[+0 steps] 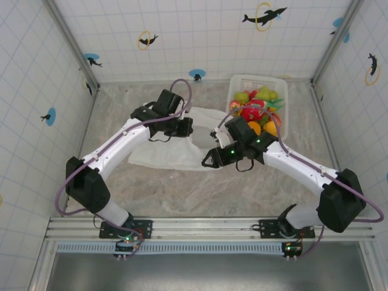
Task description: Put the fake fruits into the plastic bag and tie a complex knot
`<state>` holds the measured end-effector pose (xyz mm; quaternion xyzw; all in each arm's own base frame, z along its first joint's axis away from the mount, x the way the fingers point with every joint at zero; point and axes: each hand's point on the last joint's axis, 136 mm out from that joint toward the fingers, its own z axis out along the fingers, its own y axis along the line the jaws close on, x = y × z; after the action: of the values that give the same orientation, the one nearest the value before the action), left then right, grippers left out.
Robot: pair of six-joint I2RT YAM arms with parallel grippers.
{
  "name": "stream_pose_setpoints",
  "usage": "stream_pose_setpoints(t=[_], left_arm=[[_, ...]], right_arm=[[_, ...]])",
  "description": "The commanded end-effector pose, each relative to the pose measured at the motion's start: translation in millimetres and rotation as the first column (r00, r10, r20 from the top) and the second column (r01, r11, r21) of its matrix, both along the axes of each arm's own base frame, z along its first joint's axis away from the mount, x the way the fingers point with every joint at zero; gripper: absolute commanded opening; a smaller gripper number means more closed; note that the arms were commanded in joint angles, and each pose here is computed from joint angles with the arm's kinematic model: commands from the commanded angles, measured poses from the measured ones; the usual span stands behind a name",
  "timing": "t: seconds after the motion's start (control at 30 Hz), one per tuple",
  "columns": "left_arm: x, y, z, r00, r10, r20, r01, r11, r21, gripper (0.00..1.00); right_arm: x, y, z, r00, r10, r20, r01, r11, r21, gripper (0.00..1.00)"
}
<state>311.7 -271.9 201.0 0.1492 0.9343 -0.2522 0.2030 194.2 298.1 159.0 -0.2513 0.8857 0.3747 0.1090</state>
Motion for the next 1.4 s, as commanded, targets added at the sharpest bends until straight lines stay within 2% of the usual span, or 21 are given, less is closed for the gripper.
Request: stream_pose_setpoints(t=[0.0, 0.13, 0.3, 0.47, 0.6, 0.67, 0.73, 0.83, 1.1, 1.27, 1.37], left_arm=[[0, -1, -4, 1.0, 0.011, -0.007, -0.012, 1.0, -0.01, 0.0], [-1, -1, -5, 1.0, 0.011, -0.007, -0.011, 1.0, -0.009, 0.0], [-2, 5, -8, 1.0, -0.005, 0.006, 0.005, 1.0, 0.028, 0.0], [-5, 7, -10, 1.0, -0.011, 0.009, 0.01, 0.999, 0.037, 0.0], [-8, 3, -4, 0.999, -0.03, 0.023, 0.03, 1.0, 0.003, 0.0], [-10, 2, 2, 0.998, -0.044, 0.034, 0.044, 0.999, -0.011, 0.0], [-12, 4, 7, 0.998, -0.051, 0.049, 0.051, 0.999, -0.014, 0.0], [-14, 5, 13, 0.996, -0.057, 0.069, 0.059, 0.998, -0.023, 0.0], [-18, 8, 18, 0.995, -0.053, 0.083, 0.056, 0.998, -0.034, 0.0], [-18, 6, 21, 0.994, -0.068, 0.09, 0.071, 0.997, -0.034, 0.0], [-18, 7, 21, 0.993, -0.072, 0.098, 0.075, 0.997, -0.029, 0.0]], right_arm=[[-16, 6, 0, 1.0, 0.022, -0.019, -0.021, 0.999, 0.04, 0.61], [-22, 5, 7, 1.0, 0.015, -0.015, -0.014, 0.997, 0.079, 0.63], [-4, -15, 45, 0.996, -0.044, 0.083, 0.035, 0.993, 0.113, 0.66], [46, -63, 85, 0.948, -0.207, 0.242, 0.197, 0.978, 0.066, 0.72], [100, -122, 91, 0.849, -0.374, 0.373, 0.425, 0.903, -0.059, 0.75], [125, -154, 87, 0.786, -0.443, 0.432, 0.542, 0.829, -0.135, 0.76], [142, -174, 81, 0.752, -0.484, 0.447, 0.603, 0.78, -0.17, 0.79], [165, -185, 72, 0.724, -0.535, 0.435, 0.646, 0.748, -0.153, 0.82], [173, -184, 15, 0.8, -0.467, 0.377, 0.589, 0.734, -0.339, 0.86], [184, -180, -7, 0.796, -0.462, 0.39, 0.598, 0.699, -0.393, 0.88], [191, -183, -15, 0.787, -0.473, 0.397, 0.613, 0.67, -0.419, 0.85]])
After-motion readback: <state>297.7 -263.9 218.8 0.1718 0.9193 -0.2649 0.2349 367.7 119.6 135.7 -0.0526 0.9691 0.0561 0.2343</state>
